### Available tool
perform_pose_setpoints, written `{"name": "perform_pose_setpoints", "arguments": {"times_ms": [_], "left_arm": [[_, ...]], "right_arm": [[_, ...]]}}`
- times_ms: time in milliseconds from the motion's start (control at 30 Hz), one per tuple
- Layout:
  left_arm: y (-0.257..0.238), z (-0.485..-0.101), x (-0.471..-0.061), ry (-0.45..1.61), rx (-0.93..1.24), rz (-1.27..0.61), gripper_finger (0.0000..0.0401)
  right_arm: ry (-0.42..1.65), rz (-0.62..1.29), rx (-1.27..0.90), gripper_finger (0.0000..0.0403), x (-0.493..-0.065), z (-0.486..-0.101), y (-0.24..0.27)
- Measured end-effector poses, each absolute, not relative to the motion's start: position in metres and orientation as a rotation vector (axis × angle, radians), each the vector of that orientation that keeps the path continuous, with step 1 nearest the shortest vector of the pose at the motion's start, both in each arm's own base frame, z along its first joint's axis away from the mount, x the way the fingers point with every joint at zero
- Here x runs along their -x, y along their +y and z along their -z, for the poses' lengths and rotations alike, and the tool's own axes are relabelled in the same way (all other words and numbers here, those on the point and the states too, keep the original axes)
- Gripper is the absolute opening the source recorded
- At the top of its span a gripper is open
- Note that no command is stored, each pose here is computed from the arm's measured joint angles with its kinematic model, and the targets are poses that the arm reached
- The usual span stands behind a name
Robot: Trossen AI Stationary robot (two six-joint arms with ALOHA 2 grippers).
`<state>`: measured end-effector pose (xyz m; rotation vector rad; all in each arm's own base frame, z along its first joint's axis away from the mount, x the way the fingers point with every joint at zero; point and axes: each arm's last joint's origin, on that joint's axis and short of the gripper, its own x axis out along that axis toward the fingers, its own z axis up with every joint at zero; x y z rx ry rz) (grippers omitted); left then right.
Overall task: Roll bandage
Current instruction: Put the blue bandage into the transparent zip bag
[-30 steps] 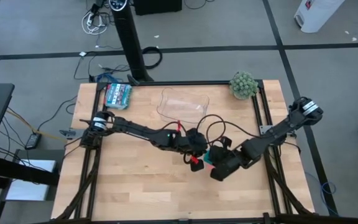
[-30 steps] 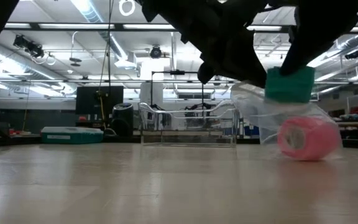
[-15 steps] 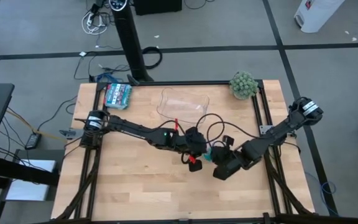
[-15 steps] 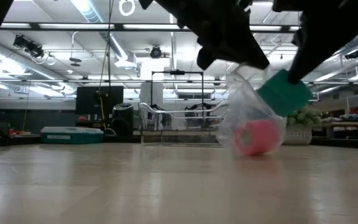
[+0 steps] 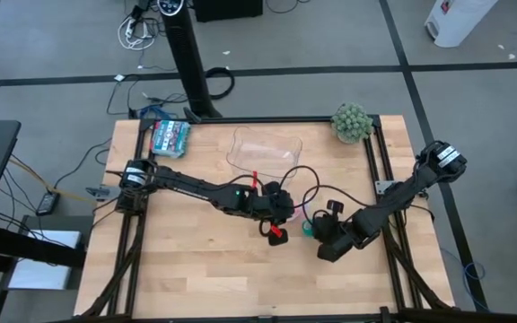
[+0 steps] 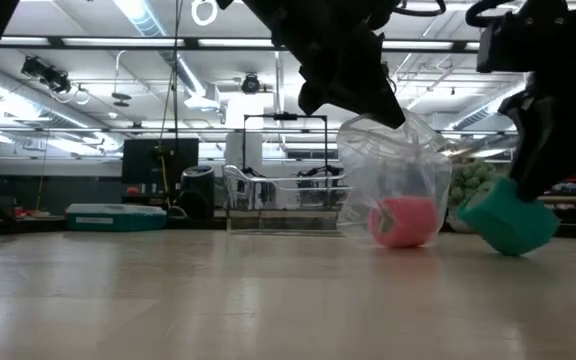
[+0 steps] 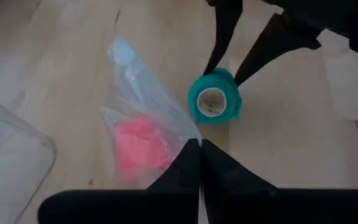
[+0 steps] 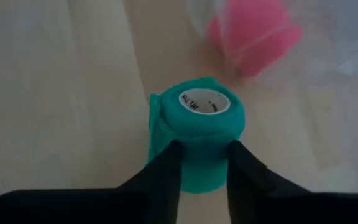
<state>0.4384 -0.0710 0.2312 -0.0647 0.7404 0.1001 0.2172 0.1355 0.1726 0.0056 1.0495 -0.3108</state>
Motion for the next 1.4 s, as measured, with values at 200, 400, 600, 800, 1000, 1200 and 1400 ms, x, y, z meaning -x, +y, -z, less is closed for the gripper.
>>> {"name": "perform_pose_setpoints", "arguments": {"times_ms": [200,400,600,800,1000,1200,1400], "left_arm": [[-0.071,-0.231,-0.438,0.746,0.068,-0.092,0.0009],[-0.072,-0.23,-0.438,0.752,0.078,-0.058,0.0009],[-0.073,-0.23,-0.438,0.754,0.082,-0.047,0.0009],[-0.073,-0.23,-0.438,0.757,0.085,-0.04,0.0009],[-0.073,-0.23,-0.439,0.753,0.095,-0.038,0.0009],[-0.073,-0.23,-0.439,0.751,0.097,-0.038,0.0009],[-0.073,-0.23,-0.439,0.752,0.097,-0.038,0.0009]], "right_arm": [[1.183,0.347,-0.048,0.0177,-0.208,-0.173,0.13],[1.201,0.344,-0.07,0.0203,-0.198,-0.213,0.138],[1.123,0.143,0.044,0.0202,-0.205,-0.219,0.154],[1.18,0.132,0.192,0.0213,-0.214,-0.204,0.151],[1.266,0.15,0.287,0.0211,-0.219,-0.176,0.139],[1.256,0.133,0.255,0.0195,-0.222,-0.155,0.134],[1.238,0.147,0.243,0.0123,-0.22,-0.158,0.133]]}}
